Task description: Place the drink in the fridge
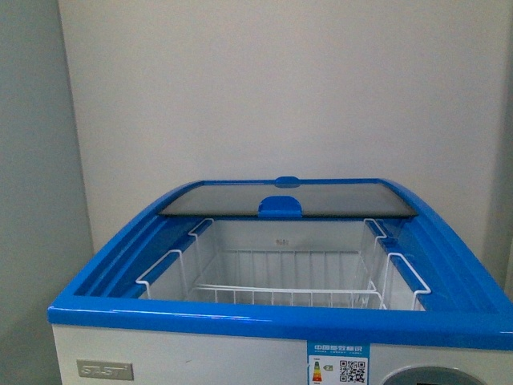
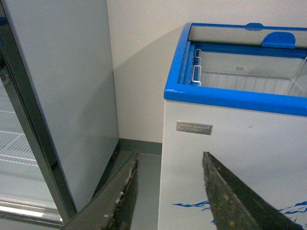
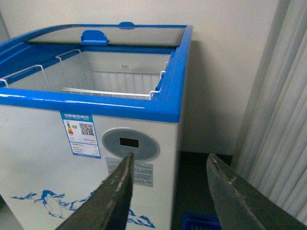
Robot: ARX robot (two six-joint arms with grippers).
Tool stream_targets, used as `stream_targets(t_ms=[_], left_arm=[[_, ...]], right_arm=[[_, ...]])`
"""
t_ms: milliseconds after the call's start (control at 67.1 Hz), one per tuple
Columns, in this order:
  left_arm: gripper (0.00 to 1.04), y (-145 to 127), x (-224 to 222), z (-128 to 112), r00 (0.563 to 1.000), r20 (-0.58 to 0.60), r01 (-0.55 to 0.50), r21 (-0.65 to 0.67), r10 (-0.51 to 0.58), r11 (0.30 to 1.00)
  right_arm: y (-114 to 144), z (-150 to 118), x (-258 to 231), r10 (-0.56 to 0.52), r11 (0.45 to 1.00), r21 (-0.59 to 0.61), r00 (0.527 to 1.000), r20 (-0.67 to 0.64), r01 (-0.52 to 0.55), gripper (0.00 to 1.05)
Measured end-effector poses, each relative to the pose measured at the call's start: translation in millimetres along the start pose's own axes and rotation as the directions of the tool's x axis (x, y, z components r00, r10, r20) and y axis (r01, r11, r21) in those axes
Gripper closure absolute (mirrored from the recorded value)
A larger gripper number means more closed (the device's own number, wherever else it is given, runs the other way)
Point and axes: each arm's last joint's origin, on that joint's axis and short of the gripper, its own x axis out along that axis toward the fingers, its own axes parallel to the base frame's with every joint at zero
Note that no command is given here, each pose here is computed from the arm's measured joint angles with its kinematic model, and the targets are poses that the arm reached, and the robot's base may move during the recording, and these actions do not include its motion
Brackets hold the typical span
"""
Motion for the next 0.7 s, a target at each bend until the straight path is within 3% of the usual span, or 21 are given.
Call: stream_targets(t_ms=[164,253,701], left_arm=[[0.27,0.0,0.0,0.0,1.000,0.000,0.000,0.000,0.000,1.000],[0.07,0.0,0.0,0.0,1.000,0.000,0.000,0.001,0.000,1.000],[0.08,0.0,0.0,0.0,1.000,0.000,0.000,0.000,0.000,1.000]], right_arm=[[0.0,0.0,0.0,0.000,1.000,0.000,1.000,0.000,0.000,0.27],[0.0,0.0,0.0,0.000,1.000,0.000,1.000,0.000,0.000,0.06],[0.0,0.0,0.0,0.000,1.000,0.000,1.000,0.000,0.000,0.08]])
